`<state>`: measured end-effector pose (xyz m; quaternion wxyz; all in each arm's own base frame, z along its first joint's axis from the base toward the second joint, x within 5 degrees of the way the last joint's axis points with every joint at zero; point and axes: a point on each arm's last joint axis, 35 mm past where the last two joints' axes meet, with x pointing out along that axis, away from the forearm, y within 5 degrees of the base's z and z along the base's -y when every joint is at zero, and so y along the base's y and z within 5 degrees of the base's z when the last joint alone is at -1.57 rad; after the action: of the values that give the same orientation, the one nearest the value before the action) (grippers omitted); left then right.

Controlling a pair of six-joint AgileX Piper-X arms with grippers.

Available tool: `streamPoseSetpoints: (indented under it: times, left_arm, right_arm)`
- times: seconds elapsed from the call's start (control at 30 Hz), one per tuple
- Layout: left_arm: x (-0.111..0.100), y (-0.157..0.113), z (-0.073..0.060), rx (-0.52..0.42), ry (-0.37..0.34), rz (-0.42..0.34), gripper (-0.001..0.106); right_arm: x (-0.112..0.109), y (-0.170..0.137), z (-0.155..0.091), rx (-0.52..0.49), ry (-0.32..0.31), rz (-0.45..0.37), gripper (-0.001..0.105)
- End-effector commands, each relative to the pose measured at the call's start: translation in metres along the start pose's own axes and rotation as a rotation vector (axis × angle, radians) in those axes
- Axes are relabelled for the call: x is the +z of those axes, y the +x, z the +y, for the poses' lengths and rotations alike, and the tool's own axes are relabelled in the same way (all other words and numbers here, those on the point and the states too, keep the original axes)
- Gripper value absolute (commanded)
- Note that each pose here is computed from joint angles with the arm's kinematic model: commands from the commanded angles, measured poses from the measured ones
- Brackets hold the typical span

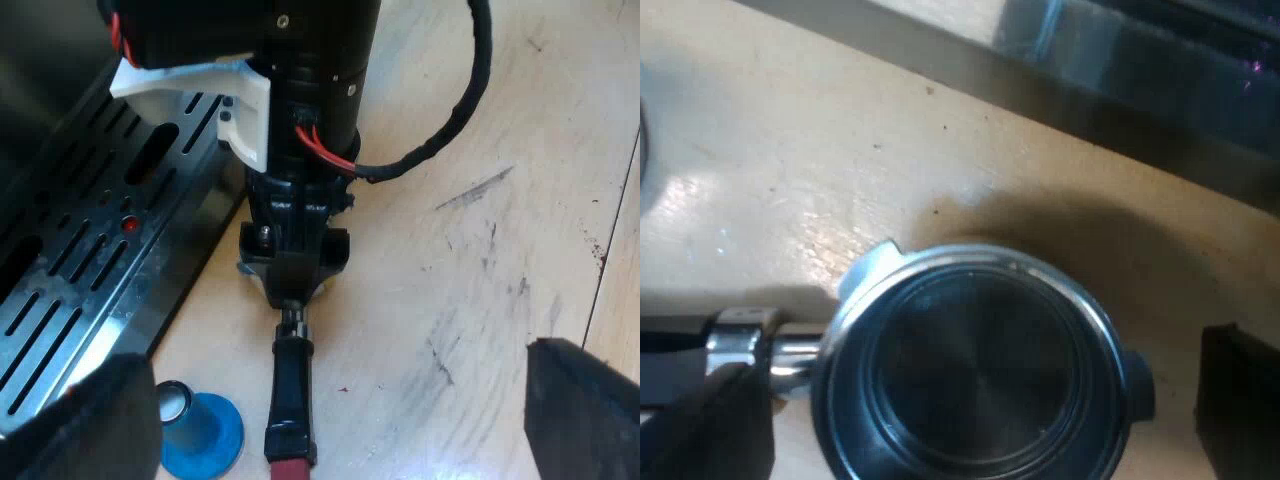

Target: Put the handle in the coffee machine

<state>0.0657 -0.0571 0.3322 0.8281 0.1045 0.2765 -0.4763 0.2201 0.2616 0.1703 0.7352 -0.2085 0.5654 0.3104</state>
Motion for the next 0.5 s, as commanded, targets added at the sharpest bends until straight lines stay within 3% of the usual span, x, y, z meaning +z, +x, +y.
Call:
streamPoseSetpoints:
  times: [0.03,0.5]
  left_arm:
    - [0.001,-0.002,0.000,0.008,-0.008,-0.005,0.075]
    - [0.001,-0.002,0.000,0.008,-0.008,-0.005,0.075]
  right_arm:
    - [0.003,0.002,-0.001,0.012,-0.021,-0.003,0.086]
    - [0.003,0.014,0.000,0.042,-0.043,0.015,0.086]
